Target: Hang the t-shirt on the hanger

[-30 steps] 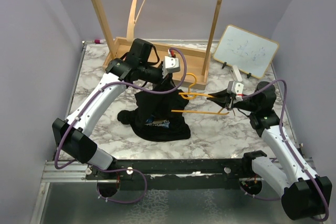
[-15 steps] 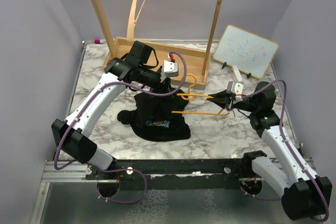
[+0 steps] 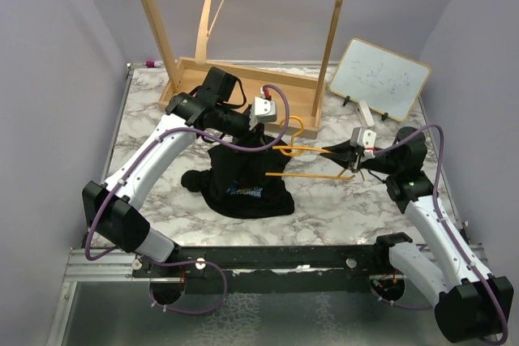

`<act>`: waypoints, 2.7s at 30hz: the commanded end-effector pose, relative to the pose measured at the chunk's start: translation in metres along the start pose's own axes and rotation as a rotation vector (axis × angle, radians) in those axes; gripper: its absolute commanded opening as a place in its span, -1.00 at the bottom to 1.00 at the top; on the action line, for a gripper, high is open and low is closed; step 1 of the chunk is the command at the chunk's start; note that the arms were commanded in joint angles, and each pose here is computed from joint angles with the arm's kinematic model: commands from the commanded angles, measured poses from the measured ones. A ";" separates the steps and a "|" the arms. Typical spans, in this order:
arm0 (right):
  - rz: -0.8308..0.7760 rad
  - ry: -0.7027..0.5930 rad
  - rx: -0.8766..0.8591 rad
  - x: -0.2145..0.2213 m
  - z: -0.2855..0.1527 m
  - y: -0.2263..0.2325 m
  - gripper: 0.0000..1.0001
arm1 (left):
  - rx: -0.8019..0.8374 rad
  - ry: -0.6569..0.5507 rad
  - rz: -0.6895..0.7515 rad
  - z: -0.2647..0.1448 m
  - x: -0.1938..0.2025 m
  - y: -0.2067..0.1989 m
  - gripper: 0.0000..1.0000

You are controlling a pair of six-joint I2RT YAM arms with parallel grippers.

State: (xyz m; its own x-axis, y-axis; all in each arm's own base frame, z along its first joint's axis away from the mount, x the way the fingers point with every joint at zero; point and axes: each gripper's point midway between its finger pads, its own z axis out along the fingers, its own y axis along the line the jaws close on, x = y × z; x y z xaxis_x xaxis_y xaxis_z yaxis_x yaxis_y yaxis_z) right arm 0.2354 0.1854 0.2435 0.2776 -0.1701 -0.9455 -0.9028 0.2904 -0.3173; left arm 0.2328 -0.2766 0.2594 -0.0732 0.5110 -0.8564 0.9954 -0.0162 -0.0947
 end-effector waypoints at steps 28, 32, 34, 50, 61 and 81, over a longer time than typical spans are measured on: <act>-0.065 -0.050 -0.023 -0.022 0.005 -0.008 -0.98 | 0.075 -0.061 0.023 0.033 -0.036 -0.007 -1.00; -0.097 -0.069 -0.010 -0.032 0.002 -0.008 -0.98 | 0.071 -0.041 0.021 0.030 -0.030 -0.010 -0.56; -0.103 -0.068 -0.015 -0.034 0.001 -0.007 -0.98 | 0.062 -0.034 0.016 0.030 -0.028 -0.010 -0.41; -0.091 -0.047 -0.023 -0.026 0.000 -0.003 -0.98 | -0.004 -0.018 0.046 0.028 -0.025 0.001 -1.00; 0.091 -0.036 0.318 -0.066 -0.013 -0.067 0.00 | -0.311 0.002 0.295 -0.024 -0.045 0.031 -1.00; 0.495 0.070 0.686 -0.084 -0.025 -0.160 0.46 | -0.369 -0.005 0.494 -0.045 -0.028 0.004 -1.00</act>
State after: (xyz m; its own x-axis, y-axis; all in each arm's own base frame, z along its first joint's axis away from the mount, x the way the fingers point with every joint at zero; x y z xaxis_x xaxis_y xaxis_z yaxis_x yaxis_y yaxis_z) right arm 0.3256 0.1394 0.4032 0.0549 0.0624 -0.9965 -0.6042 0.7966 0.0167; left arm 0.2526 -0.2572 0.2891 0.2451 0.5508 -0.7979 0.9236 0.1176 0.3649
